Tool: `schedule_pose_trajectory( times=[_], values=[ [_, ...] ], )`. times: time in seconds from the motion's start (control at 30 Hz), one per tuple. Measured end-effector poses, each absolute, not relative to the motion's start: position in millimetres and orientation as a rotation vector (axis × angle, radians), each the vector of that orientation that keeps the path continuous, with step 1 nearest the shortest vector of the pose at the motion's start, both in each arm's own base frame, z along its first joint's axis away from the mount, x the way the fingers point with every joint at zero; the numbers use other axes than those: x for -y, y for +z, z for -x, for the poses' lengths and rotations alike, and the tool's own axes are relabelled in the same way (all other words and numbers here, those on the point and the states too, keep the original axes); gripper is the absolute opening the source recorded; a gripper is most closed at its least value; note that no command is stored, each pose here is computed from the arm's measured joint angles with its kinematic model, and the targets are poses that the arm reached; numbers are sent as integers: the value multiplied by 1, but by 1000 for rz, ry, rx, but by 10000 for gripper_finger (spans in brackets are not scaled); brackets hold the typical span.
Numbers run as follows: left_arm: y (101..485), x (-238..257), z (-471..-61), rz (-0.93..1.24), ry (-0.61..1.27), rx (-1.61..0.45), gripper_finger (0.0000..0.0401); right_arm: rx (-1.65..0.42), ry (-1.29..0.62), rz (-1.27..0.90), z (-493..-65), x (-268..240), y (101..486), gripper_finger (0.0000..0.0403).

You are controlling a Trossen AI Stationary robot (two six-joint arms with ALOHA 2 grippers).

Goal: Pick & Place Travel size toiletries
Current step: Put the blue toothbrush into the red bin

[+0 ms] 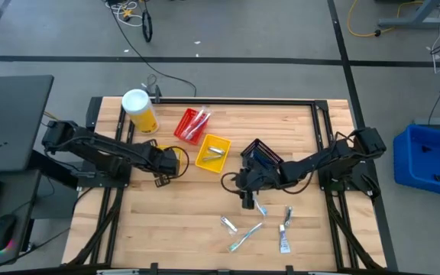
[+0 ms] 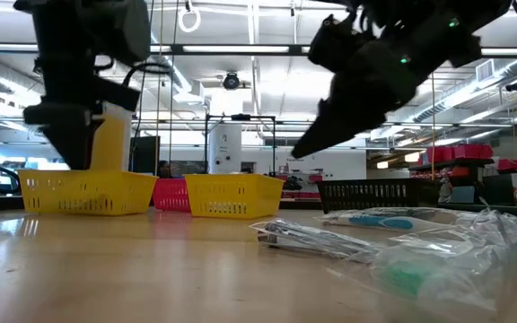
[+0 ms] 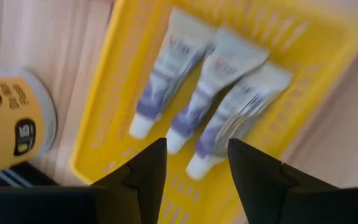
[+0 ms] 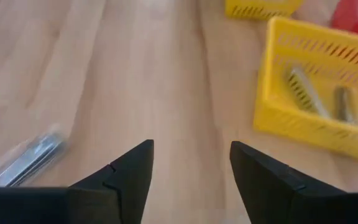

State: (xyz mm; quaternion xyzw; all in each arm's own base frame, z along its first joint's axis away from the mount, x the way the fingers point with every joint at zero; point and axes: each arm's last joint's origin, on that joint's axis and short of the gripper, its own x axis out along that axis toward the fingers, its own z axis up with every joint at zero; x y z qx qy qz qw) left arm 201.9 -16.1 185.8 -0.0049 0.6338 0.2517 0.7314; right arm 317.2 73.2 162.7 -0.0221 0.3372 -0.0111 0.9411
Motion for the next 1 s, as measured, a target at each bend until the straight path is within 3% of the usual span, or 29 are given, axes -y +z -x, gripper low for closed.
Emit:
schedule_pose_trajectory(
  times=[0.27, 0.43, 0.73, 1.0],
  values=[
    [227, 27, -229, 1, 529, -1190, 180, -987, -59, -195, -283, -87, 159, 184],
    [238, 34, -246, -11, 459, -1018, 181, -1163, -16, -210, -266, -101, 150, 177],
    [248, 39, -264, 0, 342, -839, 181, -1120, -191, -273, -268, -100, 145, 190],
    [250, 40, -267, -8, 333, -807, 181, -1140, -191, -232, -274, -102, 128, 173]
  ],
)
